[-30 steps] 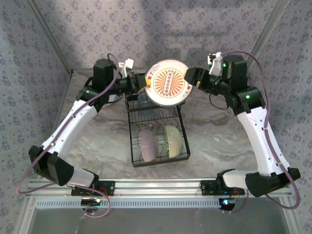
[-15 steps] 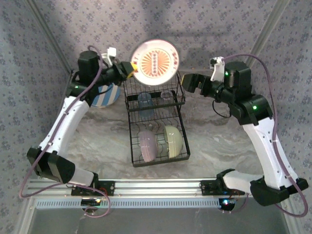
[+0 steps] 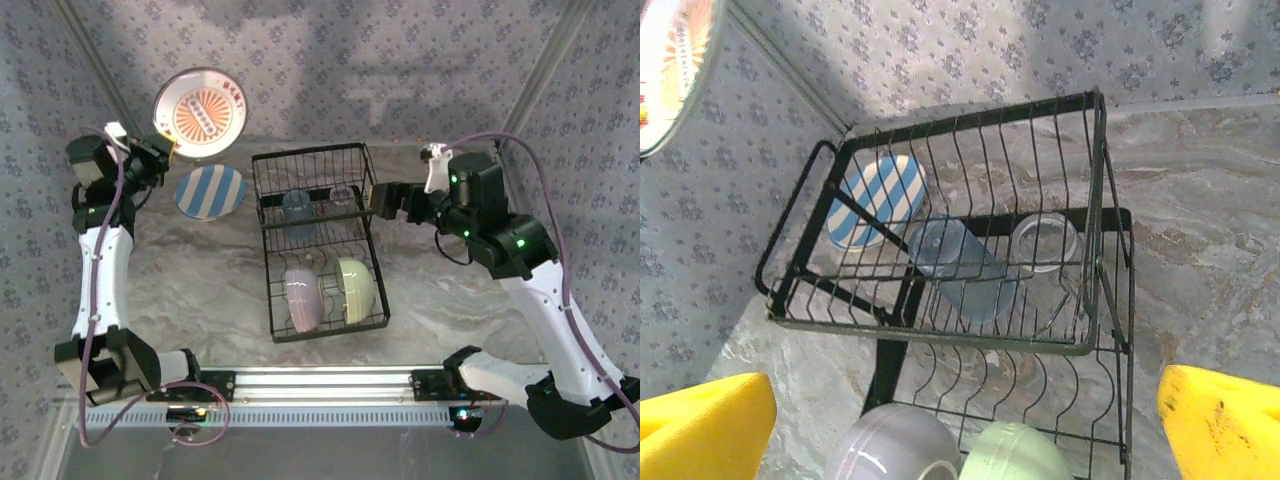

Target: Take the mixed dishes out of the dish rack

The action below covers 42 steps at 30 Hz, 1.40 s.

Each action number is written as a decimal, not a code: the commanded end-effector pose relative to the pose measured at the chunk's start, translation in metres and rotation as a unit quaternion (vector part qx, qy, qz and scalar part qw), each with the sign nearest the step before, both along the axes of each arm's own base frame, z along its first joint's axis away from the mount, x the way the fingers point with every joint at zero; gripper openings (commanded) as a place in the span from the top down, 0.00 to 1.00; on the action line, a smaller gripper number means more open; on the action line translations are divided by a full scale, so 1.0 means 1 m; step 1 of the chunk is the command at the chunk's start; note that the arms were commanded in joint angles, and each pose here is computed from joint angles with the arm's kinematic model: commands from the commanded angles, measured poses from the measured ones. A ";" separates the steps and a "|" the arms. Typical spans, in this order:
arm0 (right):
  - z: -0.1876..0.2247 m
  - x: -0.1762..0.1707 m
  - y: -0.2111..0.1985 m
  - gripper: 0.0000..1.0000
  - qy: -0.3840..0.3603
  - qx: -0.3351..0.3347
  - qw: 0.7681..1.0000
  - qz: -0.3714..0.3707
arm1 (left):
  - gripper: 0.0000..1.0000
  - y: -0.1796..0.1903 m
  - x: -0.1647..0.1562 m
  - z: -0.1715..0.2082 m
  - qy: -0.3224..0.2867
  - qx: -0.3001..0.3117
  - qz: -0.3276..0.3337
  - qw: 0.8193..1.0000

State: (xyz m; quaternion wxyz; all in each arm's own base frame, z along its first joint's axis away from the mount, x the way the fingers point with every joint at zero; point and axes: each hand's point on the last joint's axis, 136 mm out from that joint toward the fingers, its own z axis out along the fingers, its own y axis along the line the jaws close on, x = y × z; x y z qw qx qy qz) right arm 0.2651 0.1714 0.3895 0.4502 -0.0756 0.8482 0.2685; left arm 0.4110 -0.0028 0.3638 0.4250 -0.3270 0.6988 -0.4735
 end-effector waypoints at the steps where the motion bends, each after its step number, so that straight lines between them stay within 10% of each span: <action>1: -0.006 -0.009 -0.006 0.00 -0.009 -0.028 1.000 -0.001 | 1.00 0.019 0.016 -0.022 -0.004 0.005 0.024 1.000; 18: -0.040 -0.070 0.032 0.00 -0.009 0.008 0.989 0.151 | 1.00 0.048 0.063 -0.192 0.108 0.018 0.057 0.992; 42: -0.066 -0.087 0.032 0.00 0.010 -0.006 0.985 0.171 | 1.00 0.057 0.084 -0.251 0.152 0.033 0.054 0.986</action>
